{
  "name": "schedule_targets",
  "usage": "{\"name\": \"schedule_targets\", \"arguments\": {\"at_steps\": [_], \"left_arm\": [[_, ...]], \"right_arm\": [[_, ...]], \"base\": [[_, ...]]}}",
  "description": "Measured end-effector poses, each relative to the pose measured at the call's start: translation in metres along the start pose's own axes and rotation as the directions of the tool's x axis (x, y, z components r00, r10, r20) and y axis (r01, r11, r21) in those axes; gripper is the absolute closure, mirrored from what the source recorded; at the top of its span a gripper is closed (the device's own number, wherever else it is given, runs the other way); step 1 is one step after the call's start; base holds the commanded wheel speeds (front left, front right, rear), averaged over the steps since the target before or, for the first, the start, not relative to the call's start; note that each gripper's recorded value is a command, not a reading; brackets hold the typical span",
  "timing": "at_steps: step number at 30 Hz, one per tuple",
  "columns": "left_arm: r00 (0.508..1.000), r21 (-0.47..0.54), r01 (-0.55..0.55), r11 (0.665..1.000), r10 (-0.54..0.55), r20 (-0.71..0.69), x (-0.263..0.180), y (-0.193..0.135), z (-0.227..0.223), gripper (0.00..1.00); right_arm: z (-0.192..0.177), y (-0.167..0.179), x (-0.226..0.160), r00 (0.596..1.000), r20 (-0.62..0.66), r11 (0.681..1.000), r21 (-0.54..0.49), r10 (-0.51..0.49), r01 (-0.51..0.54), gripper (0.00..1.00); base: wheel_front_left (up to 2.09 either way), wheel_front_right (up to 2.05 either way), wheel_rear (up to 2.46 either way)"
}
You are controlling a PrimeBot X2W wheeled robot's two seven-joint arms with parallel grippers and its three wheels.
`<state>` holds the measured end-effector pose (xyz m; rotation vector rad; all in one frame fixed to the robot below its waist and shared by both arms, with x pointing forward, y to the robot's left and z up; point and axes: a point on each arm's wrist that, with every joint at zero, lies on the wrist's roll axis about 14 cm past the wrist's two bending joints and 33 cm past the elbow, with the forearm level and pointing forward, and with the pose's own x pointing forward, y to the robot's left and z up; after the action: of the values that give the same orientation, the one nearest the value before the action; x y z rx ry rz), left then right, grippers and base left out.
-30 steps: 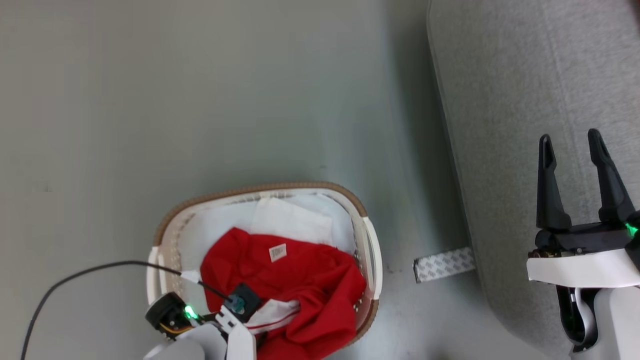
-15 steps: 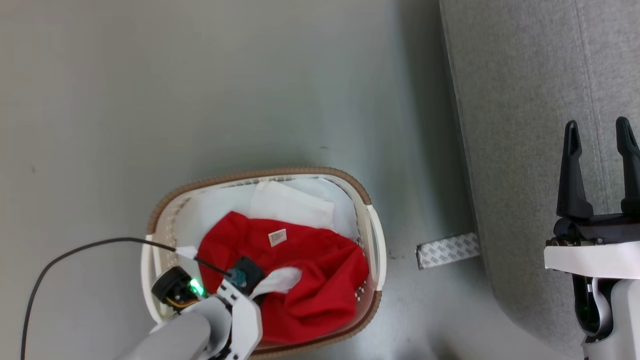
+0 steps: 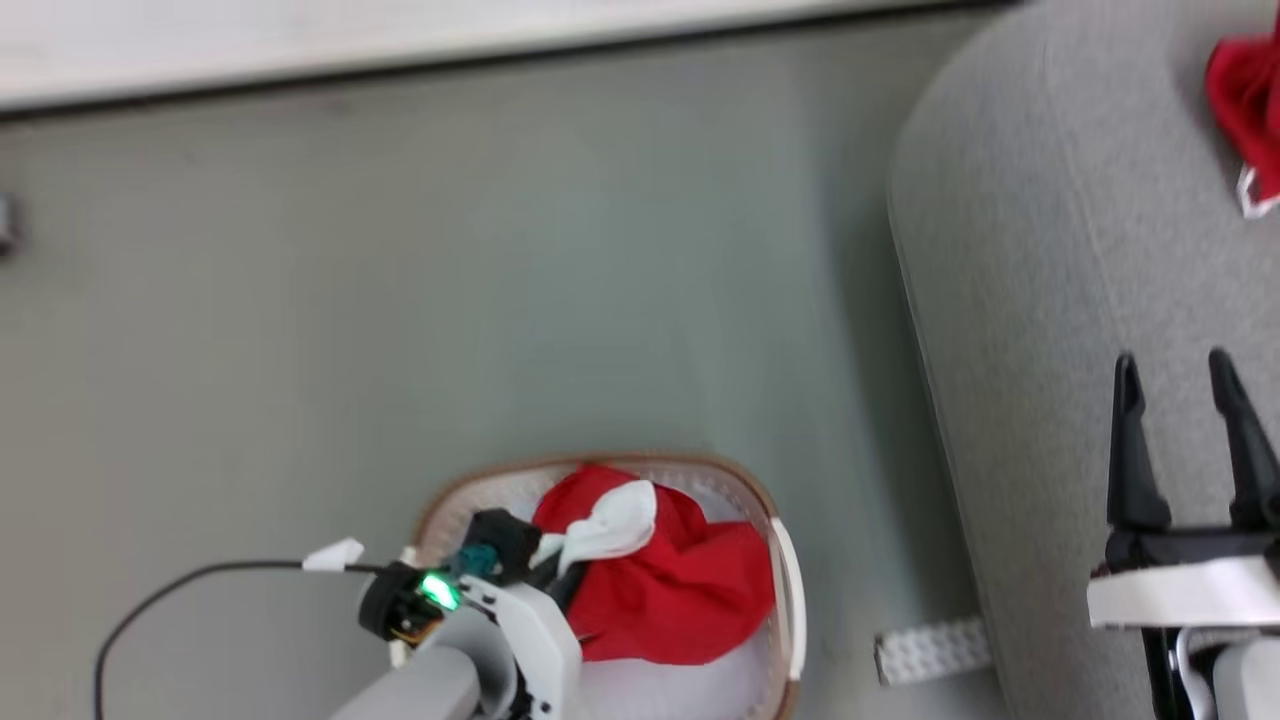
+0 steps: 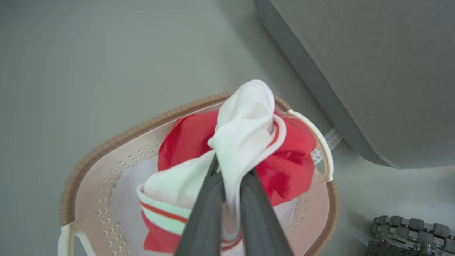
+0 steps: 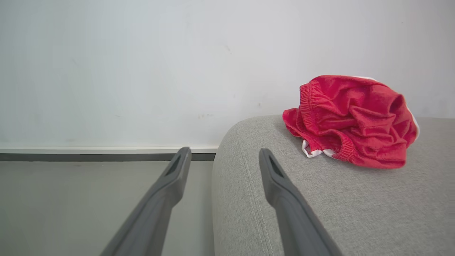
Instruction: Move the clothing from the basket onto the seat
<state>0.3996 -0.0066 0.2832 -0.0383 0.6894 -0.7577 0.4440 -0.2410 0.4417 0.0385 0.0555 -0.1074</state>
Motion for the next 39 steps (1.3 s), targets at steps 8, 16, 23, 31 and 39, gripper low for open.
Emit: {"name": "schedule_targets", "arguments": {"at_steps": [8,16,23,31,39], "left_arm": [[0.962,-0.009,-0.143,0.99,0.142,0.234,-0.059,-0.004,0.068,1.0],[0.839,-0.032,-0.285,0.958,0.266,0.475,-0.134,0.001,0.133,1.0],[0.717,-0.042,-0.366,0.93,0.31,0.624,-0.198,-0.001,0.18,1.0],[0.619,-0.045,-0.419,0.907,0.321,0.717,-0.247,-0.007,0.214,1.0],[0.577,-0.026,-0.435,0.9,0.3,0.76,-0.272,-0.019,0.233,1.0]], "right_arm": [[0.024,0.018,-0.037,0.998,0.042,0.998,0.026,0.049,-0.05,0.0],[0.052,0.051,-0.06,0.982,0.117,0.987,0.049,0.146,-0.152,0.0],[0.066,0.075,-0.076,0.963,0.157,0.972,0.05,0.218,-0.228,0.0],[0.064,0.084,-0.096,0.955,0.154,0.963,0.054,0.252,-0.263,0.0],[0.065,0.083,-0.109,0.953,0.166,0.962,0.06,0.252,-0.265,0.0]], "base": [[0.0,0.0,0.0],[0.0,0.0,0.0],[0.0,0.0,0.0],[0.0,0.0,0.0],[0.0,0.0,0.0]]}}
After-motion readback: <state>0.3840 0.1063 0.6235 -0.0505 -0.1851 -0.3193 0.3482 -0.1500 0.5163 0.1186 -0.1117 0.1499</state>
